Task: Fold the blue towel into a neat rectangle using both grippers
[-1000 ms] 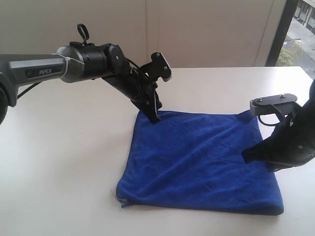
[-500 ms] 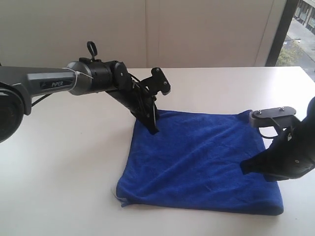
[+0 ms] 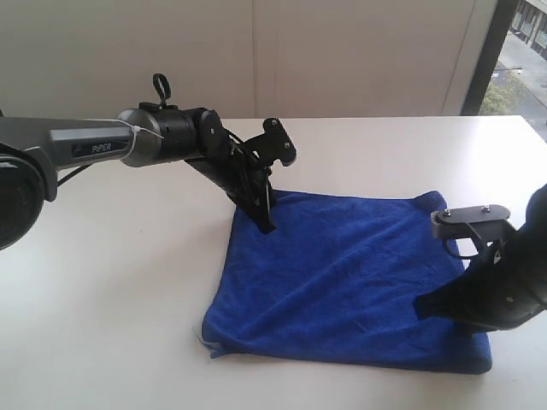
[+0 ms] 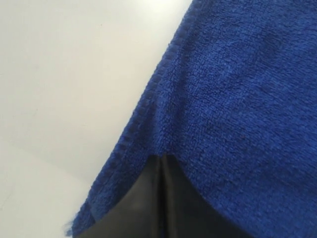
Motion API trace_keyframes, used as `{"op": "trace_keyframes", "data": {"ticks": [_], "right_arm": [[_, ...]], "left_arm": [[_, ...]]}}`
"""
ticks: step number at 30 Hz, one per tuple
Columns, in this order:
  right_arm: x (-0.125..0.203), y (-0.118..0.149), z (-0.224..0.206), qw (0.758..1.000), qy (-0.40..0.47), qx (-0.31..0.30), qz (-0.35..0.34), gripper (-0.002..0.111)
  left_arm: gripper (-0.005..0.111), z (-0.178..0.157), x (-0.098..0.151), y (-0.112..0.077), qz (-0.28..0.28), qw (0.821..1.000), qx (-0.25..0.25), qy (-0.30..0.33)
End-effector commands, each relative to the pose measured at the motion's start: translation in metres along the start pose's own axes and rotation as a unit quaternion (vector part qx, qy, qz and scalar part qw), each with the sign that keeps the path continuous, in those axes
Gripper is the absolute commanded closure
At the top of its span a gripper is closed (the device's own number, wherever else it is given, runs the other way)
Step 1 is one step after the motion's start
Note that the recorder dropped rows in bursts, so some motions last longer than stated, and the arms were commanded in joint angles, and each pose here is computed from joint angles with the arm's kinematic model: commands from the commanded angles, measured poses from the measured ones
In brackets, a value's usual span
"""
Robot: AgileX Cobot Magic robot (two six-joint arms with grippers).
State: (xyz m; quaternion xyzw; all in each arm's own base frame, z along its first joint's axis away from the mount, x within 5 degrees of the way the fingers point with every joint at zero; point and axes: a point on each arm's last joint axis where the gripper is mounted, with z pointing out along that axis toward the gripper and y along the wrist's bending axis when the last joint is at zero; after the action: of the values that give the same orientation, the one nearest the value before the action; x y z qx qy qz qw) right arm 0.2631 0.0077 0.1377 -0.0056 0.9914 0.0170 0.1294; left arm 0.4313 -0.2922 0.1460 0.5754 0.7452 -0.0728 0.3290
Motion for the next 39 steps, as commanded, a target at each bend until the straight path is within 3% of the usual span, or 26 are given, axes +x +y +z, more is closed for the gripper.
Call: {"op": "trace_keyframes", "data": {"ticks": [1, 19, 30, 39], "right_arm": [[0.008, 0.000, 0.011, 1.000, 0.031, -0.001, 0.004, 0.108], [0.022, -0.008, 0.009, 0.993, 0.110, 0.044, 0.010, 0.108], [0.004, 0.004, -0.033, 0.999, -0.028, 0.024, -0.014, 0.108], [0.010, 0.009, -0.033, 1.000, -0.022, -0.007, -0.014, 0.108]], "left_arm": [[0.107, 0.003, 0.003, -0.003, -0.006, 1.000, 0.012, 0.008], [0.107, 0.003, 0.006, -0.002, 0.012, 1.000, 0.007, 0.020], [0.107, -0.010, -0.005, 0.006, 0.015, 1.000, -0.021, -0.004], [0.107, -0.036, -0.022, 0.011, 0.002, 0.999, -0.035, -0.029]]}}
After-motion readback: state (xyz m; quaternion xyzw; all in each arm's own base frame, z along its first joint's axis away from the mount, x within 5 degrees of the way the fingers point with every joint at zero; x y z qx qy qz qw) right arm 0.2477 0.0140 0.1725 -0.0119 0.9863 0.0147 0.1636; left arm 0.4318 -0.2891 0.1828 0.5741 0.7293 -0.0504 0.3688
